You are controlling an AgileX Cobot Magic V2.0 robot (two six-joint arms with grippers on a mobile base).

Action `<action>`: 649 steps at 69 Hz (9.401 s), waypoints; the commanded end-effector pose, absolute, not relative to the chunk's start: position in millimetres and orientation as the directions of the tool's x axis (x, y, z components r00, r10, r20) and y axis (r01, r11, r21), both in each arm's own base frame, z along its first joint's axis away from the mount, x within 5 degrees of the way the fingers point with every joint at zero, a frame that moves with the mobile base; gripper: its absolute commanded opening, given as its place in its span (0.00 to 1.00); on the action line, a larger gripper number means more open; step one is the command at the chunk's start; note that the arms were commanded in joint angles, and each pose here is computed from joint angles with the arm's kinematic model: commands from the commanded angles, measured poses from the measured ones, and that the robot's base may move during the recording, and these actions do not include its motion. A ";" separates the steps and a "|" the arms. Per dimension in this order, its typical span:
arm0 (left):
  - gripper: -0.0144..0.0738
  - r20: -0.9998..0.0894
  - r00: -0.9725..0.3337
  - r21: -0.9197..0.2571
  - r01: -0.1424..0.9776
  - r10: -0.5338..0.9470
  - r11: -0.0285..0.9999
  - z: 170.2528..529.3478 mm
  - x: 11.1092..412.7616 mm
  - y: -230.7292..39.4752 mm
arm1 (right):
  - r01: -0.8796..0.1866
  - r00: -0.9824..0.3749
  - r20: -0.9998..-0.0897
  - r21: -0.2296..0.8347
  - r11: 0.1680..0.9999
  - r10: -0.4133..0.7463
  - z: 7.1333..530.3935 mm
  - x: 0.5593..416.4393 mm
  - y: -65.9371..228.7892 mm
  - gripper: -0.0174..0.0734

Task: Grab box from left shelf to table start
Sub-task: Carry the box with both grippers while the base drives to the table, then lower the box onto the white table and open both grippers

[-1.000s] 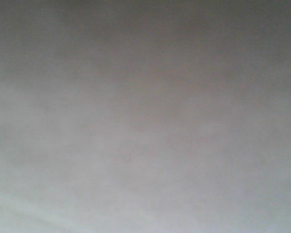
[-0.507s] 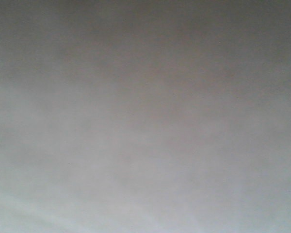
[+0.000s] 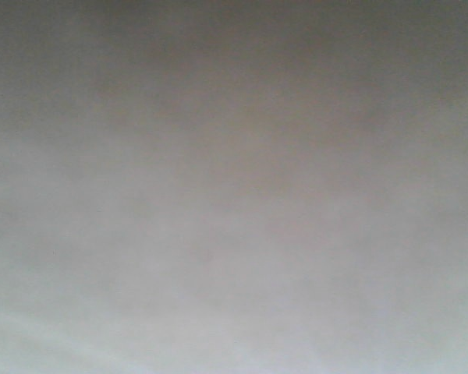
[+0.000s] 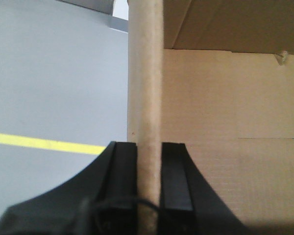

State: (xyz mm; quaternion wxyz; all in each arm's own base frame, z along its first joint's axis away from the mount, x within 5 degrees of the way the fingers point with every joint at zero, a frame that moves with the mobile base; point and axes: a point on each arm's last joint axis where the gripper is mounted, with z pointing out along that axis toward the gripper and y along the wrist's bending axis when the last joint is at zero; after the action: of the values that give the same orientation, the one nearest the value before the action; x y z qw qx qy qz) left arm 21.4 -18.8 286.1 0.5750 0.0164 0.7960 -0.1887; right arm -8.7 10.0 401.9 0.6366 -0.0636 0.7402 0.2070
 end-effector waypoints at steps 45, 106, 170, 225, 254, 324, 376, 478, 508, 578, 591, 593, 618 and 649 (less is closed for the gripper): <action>0.05 -0.946 -0.303 -0.186 0.207 -0.118 0.961 289.2 24.8 -13.0 | -0.378 -0.054 -0.977 0.213 0.901 0.208 420.6 -14.3 7.5 0.26; 0.05 -0.946 -0.302 -0.186 0.207 -0.119 0.960 289.4 24.9 -12.9 | -0.376 -0.058 -0.977 0.213 0.902 0.207 420.3 -14.0 7.7 0.26; 0.05 -0.946 -0.302 -0.186 0.207 -0.119 0.960 289.4 24.9 -12.9 | -0.376 -0.060 -0.977 0.213 0.902 0.206 420.3 -13.4 7.8 0.26; 0.05 -0.946 -0.302 -0.186 0.207 -0.119 0.960 289.4 24.9 -12.9 | -0.376 -0.060 -0.977 0.213 0.902 0.206 420.3 -13.4 7.8 0.26; 0.05 -0.946 -0.302 -0.186 0.207 -0.119 0.960 289.4 24.9 -12.9 | -0.376 -0.060 -0.977 0.213 0.902 0.206 420.3 -13.4 7.8 0.26; 0.05 -0.946 -0.302 -0.186 0.207 -0.119 0.960 289.4 24.9 -12.9 | -0.376 -0.061 -0.977 0.213 0.902 0.206 420.3 -13.4 7.8 0.26; 0.05 -0.946 -0.302 -0.186 0.212 -0.117 0.959 289.4 24.8 -13.1 | -0.376 -0.061 -0.977 0.213 0.902 0.206 420.3 -13.4 7.8 0.26; 0.05 -0.980 -0.195 -0.073 0.170 -0.039 0.983 371.6 15.4 -3.9 | -0.339 -0.281 -0.952 0.214 0.916 0.119 432.2 23.2 18.8 0.26; 0.05 -0.926 -0.378 -0.069 0.157 -0.005 0.985 443.3 90.4 -16.9 | -0.225 -0.577 -0.815 0.091 0.970 -0.057 459.7 113.4 33.0 0.26; 0.05 -0.653 -0.750 -0.085 0.207 0.102 0.975 373.4 282.1 -56.9 | -0.061 -0.800 -0.599 0.032 0.998 -0.030 374.1 296.1 46.7 0.26; 0.21 -0.650 -0.755 -0.109 0.210 0.090 0.972 373.5 281.4 -58.6 | -0.058 -0.831 -0.555 0.025 0.998 -0.034 366.0 298.7 47.0 0.26; 0.29 -0.646 -0.758 -0.109 0.210 0.091 0.972 373.2 281.1 -58.6 | -0.058 -0.833 -0.553 0.025 0.998 -0.034 365.9 298.5 46.9 0.27; 0.75 -0.628 -0.775 -0.143 0.204 0.071 0.968 372.3 279.3 -60.5 | -0.053 -0.853 -0.520 0.008 0.999 -0.042 364.5 295.0 45.2 0.89; 0.75 -0.695 -0.714 -0.118 0.229 0.085 0.966 422.9 260.6 -56.7 | -0.051 -0.764 -0.645 -0.002 0.999 -0.040 404.5 260.5 37.1 0.88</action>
State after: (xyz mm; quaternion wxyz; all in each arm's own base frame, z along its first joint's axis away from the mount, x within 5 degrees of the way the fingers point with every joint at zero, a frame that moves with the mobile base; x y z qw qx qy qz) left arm 276.3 -57.8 386.9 0.3107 0.0818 0.9426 -0.0907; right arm 276.6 43.5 369.7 0.2632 -0.0221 0.9644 0.0125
